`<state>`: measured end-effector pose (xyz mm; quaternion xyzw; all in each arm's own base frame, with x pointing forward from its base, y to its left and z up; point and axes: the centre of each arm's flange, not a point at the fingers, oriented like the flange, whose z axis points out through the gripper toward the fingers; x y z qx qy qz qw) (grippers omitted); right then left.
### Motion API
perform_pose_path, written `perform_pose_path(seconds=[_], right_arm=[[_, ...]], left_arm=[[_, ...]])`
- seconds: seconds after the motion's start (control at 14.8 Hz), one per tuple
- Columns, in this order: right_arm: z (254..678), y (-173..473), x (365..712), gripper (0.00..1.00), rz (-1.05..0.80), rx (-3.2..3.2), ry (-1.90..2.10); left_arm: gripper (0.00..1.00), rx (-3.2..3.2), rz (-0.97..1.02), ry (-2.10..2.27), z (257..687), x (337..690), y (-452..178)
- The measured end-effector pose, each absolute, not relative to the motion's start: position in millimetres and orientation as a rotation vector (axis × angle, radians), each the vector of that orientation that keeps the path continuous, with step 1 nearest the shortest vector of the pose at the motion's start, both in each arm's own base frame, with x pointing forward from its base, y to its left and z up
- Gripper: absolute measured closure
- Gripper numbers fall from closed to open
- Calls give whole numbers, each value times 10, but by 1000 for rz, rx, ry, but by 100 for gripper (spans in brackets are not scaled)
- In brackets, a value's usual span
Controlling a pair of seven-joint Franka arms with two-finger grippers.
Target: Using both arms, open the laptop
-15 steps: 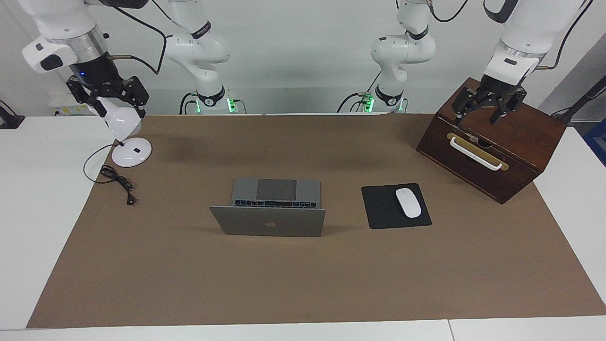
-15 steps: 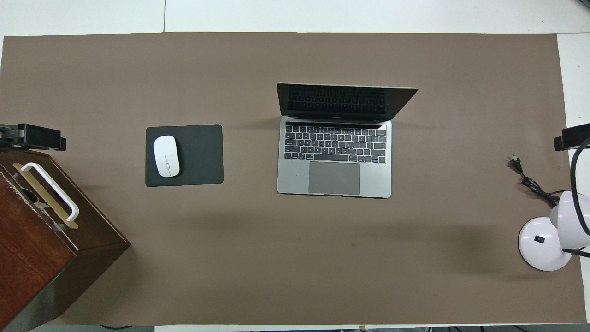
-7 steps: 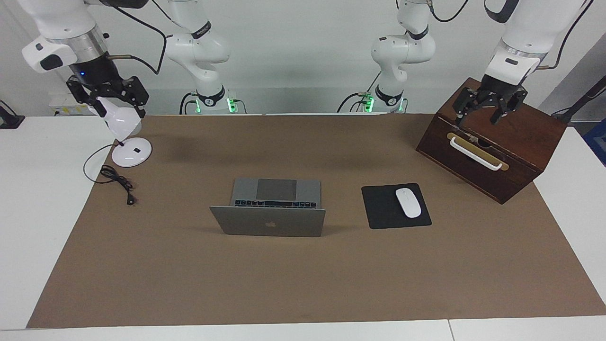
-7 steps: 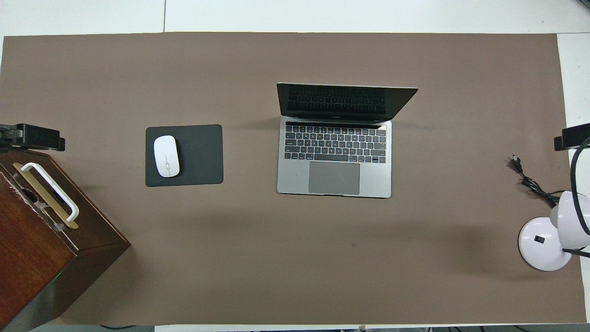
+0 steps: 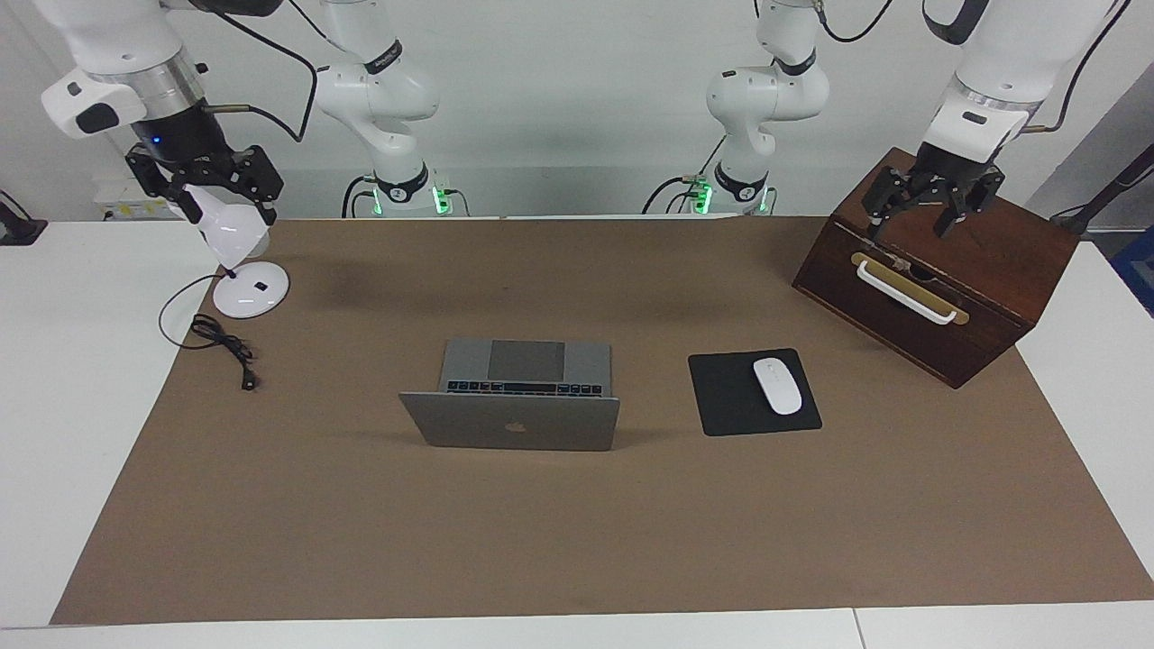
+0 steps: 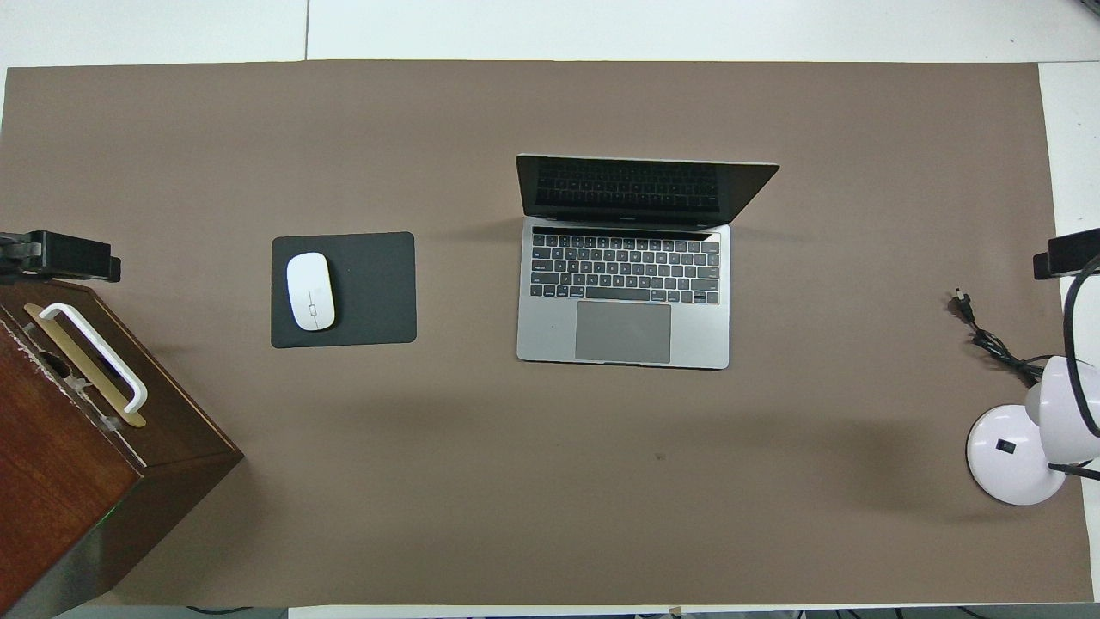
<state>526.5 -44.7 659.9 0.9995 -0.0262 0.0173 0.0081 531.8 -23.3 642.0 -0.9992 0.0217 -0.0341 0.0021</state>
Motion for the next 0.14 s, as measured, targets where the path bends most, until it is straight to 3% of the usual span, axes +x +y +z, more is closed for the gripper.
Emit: perform_pose_path(seconds=[0.14], right_arm=[[6605,-448,5273,0,65,3123,-82]], left_arm=[[0,-3135,-107,66,6420,5319,-224]])
